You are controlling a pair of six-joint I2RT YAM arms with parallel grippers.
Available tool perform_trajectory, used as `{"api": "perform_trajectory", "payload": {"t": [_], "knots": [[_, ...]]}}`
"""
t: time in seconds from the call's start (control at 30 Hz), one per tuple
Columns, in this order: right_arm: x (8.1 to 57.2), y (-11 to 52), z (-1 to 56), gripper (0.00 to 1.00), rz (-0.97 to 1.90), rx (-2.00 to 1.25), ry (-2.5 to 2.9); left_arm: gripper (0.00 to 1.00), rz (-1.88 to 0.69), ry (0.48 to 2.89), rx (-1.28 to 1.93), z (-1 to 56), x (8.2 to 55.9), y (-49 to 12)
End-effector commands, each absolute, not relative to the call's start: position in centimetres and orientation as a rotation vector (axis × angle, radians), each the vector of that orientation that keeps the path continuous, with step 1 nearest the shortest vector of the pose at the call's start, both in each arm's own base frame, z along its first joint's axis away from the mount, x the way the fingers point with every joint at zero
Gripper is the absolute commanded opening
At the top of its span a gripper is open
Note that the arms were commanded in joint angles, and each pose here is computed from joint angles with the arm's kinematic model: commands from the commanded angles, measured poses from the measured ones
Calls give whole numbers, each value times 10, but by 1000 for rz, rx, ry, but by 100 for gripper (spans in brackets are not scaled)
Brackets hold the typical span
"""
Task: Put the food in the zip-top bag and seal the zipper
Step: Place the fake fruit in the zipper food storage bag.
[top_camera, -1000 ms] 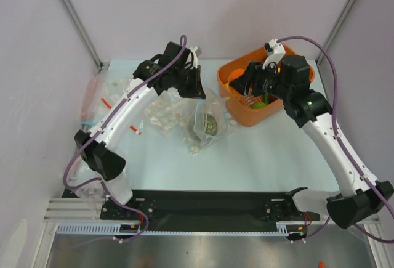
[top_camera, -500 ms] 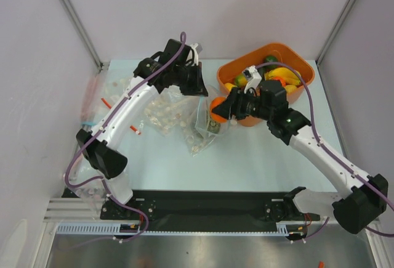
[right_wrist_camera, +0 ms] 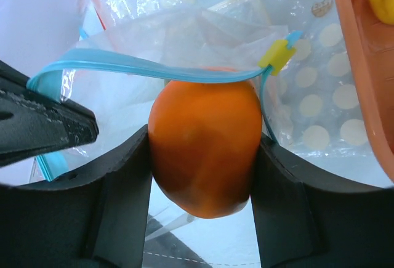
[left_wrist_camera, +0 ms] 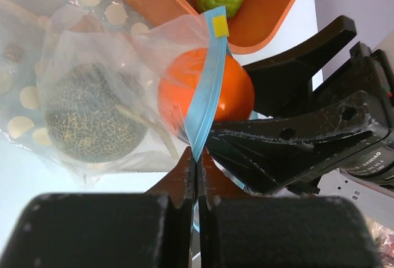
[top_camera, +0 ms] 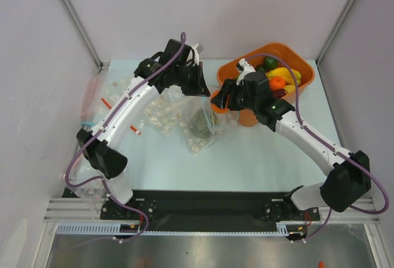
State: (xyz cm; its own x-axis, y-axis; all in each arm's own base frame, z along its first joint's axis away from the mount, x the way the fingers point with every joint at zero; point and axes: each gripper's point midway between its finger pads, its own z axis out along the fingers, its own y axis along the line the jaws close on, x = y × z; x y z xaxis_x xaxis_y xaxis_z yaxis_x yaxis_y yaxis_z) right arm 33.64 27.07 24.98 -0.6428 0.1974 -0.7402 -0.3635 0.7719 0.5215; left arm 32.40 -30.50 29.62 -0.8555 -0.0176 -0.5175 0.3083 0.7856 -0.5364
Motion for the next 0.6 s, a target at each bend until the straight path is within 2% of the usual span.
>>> {"api": "perform_trajectory", "payload": {"t": [0.0, 0.03, 0.07, 0.17, 0.3, 0.57], "knots": [[348, 270, 265, 59, 780, -119, 2065, 0, -939, 2404, 220, 316, 321, -310], [347, 271, 265, 65, 781, -136, 2062, 0, -934, 2411, 219, 314, 322, -309], [346, 272, 268, 77, 785, -150, 2055, 0, -931, 2411, 224, 313, 322, -309], [341, 274, 277, 85, 785, -192, 2040, 0, -931, 2425, 215, 308, 324, -308], [329, 264, 287, 85, 761, -216, 2049, 0, -932, 2413, 199, 310, 329, -305], [301, 228, 297, 71, 658, -112, 2147, 0, -914, 2418, 180, 306, 335, -300]]}}
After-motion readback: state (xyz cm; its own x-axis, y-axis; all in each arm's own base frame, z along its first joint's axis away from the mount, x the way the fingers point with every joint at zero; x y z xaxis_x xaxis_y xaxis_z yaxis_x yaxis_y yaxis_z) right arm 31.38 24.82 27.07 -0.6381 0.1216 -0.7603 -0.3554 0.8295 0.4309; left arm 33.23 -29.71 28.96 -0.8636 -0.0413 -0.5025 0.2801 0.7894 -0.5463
